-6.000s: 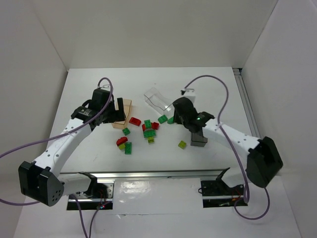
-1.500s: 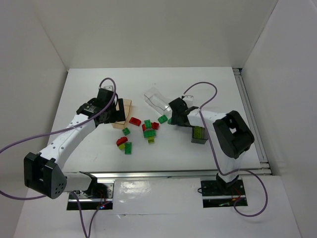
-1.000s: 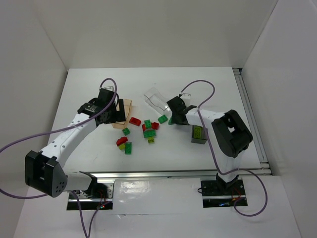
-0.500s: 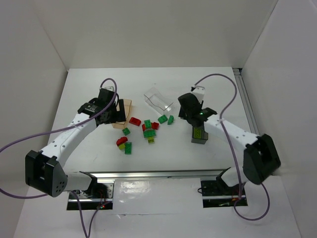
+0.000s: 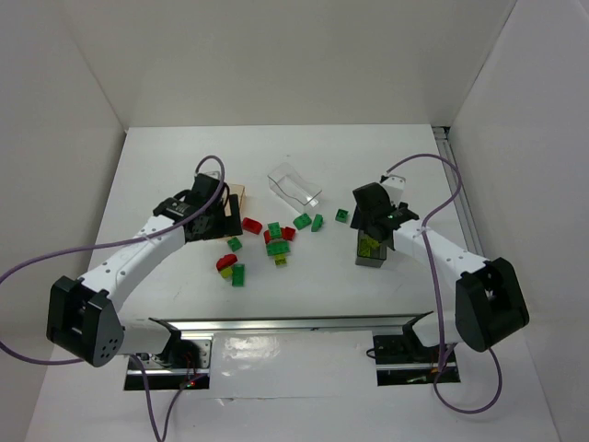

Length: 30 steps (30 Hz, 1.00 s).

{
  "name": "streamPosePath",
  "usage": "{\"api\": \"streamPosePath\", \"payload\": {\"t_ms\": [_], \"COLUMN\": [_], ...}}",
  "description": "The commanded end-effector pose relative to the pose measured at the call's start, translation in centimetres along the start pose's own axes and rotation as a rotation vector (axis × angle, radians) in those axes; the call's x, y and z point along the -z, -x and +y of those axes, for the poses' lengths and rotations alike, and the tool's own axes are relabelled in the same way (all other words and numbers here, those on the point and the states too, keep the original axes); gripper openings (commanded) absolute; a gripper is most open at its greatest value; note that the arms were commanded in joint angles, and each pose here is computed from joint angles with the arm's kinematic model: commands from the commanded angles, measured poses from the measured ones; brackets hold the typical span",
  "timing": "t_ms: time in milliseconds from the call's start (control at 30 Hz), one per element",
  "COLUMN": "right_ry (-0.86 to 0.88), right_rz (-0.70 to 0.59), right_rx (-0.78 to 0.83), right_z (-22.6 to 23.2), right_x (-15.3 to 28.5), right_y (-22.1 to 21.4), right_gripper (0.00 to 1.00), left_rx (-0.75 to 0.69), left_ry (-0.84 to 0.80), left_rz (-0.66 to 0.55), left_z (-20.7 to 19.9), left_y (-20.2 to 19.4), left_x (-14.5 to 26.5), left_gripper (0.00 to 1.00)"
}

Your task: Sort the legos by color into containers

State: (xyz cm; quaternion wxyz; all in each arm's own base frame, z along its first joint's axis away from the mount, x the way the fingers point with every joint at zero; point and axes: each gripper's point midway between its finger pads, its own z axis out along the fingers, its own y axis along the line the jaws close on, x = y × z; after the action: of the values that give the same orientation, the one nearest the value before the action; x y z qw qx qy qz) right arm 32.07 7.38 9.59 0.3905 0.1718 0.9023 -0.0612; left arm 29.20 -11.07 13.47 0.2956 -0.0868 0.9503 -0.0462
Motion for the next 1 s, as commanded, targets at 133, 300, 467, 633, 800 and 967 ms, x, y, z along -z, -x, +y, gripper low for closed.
{"api": "streamPosePath", "payload": {"t_ms": [133,300,467,633,800,967], "right_ry": [0.08,0.194,0.213,0.213,0.207,0.2], "right_rz": [-0.074,-0.115,-0.091,-0.084,-0.078,-0.084], "right_rx": [-0.026,0.013,0.044,0.056,0.063,0.062], "right_z": [2.8,6.7,8.1,8.3,8.1,8.0], "right_x": [2.6,5.8,6.1,6.1,6.0,6.0], "right_y": [2.7,2.7,0.9,0.5,0.3,0.5], "right_gripper": [0.82,0.83,0.86,0.87,0.87,0.89], "left_rx": [0.158,0.273,0.404,0.424,0.457,0.447], "left_ry": [0.119,0.206,0.122,0.094,0.109,0.112], "left_rz": [-0.002,0.049,0.075,0.088,0.084,0.099], "left_z": [2.9,4.2,3.4,2.8,2.8,2.5], "left_y": [-2.7,-5.0,-7.5,-8.6,-8.6,-9.5], "left_x": [0.1,-0.6,-1.1,-2.5,-3.3,-3.9], "left_gripper": [0.94,0.92,0.92,0.92,0.84,0.76]}}
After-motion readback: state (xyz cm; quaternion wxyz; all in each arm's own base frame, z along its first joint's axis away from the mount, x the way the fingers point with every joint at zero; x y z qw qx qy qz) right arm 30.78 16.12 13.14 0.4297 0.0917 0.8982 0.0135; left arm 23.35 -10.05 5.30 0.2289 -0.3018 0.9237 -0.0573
